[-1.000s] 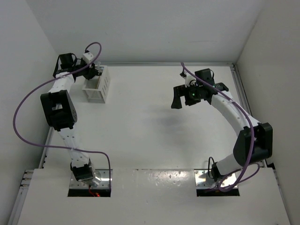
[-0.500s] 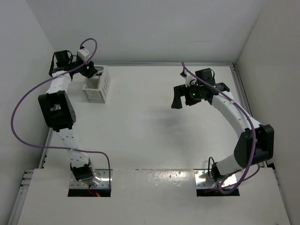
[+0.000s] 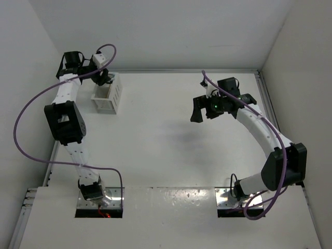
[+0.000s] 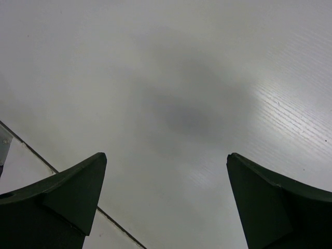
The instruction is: Organize the makeup
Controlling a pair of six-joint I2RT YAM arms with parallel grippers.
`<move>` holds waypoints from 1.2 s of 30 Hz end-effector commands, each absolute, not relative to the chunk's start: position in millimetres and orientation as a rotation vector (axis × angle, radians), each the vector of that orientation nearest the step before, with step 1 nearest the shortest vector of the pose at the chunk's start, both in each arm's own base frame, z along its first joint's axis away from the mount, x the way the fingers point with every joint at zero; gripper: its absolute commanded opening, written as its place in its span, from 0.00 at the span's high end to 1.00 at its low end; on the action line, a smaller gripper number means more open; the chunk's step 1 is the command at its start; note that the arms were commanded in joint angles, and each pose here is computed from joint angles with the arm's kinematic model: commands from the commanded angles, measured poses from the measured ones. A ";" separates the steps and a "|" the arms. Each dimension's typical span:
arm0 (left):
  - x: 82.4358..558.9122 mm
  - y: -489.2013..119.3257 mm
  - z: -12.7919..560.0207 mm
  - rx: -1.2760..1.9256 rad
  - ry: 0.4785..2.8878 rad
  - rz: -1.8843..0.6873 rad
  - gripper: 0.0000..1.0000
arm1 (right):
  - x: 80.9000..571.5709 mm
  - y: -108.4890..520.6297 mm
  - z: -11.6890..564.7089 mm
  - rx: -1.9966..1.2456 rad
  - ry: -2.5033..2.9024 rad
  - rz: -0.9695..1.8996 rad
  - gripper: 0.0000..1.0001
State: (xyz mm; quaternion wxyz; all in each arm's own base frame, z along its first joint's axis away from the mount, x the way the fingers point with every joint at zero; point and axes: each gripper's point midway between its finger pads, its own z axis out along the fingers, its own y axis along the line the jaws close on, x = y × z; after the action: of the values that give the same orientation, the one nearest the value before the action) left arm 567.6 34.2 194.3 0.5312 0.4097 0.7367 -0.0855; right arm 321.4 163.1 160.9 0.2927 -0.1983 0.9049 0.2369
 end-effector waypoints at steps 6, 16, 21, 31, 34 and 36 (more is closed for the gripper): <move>580.5 39.0 194.6 1.099 1.784 -0.129 0.42 | 322.3 162.0 170.3 -0.539 2.379 0.613 0.00; 568.7 40.1 175.9 1.124 1.852 -0.160 0.44 | 319.5 160.4 170.8 -0.549 2.383 0.602 0.00; 571.0 46.5 156.0 1.118 1.903 -0.150 0.47 | 318.2 159.5 168.8 -0.547 2.389 0.602 0.00; 575.2 40.5 144.7 1.133 1.924 -0.152 0.84 | 317.8 158.0 169.6 -0.547 2.391 0.591 0.00; 576.2 40.7 155.1 1.133 1.907 -0.136 0.91 | 318.8 158.6 172.0 -0.547 2.384 0.590 0.00; 577.0 39.1 165.2 1.135 1.883 -0.131 0.95 | 319.2 159.8 171.6 -0.548 2.387 0.595 0.00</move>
State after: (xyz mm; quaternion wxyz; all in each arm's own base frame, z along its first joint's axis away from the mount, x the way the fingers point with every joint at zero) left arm 578.2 46.8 144.5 0.4431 0.4514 0.7727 -0.0535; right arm 316.8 157.5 157.1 0.2838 -0.1998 0.9108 0.2237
